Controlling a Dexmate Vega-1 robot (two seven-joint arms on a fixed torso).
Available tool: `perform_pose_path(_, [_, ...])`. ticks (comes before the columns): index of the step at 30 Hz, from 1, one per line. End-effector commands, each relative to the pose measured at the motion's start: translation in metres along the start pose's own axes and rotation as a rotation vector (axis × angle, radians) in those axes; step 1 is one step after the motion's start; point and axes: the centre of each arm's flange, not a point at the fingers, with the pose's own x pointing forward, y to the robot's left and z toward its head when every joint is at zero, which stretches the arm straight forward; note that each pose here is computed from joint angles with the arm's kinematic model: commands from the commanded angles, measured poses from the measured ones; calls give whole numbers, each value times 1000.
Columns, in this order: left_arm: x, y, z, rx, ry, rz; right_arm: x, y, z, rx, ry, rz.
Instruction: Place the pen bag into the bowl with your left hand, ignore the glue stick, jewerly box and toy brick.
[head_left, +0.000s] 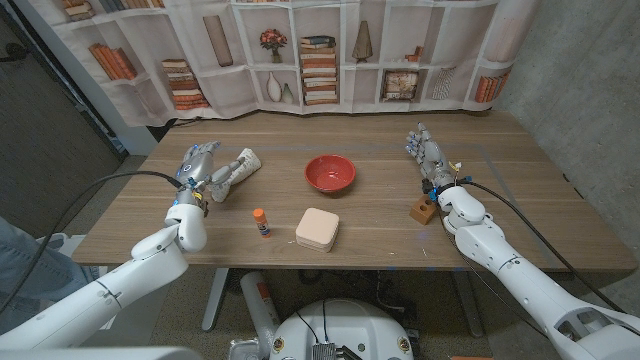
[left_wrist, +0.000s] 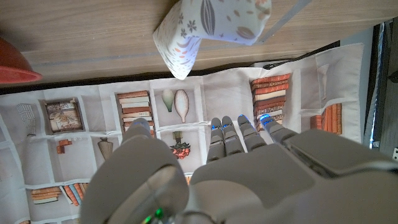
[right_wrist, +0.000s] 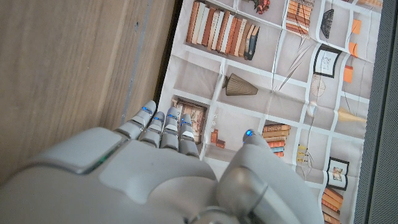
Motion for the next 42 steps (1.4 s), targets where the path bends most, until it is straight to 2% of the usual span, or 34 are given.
perform_pose_path(1, [5, -4, 3, 41, 22, -45, 0, -2, 0, 2, 1, -7])
perform_pose_path(11, [8, -5, 6, 79, 44, -64, 1, -3, 1, 4, 0, -9])
perform_pose_path(30, [13, -16, 4, 95, 53, -105, 3, -2, -1, 1, 6, -10])
perform_pose_path(42, [17, -22, 10, 123, 63, -139, 2, -3, -1, 8, 2, -14])
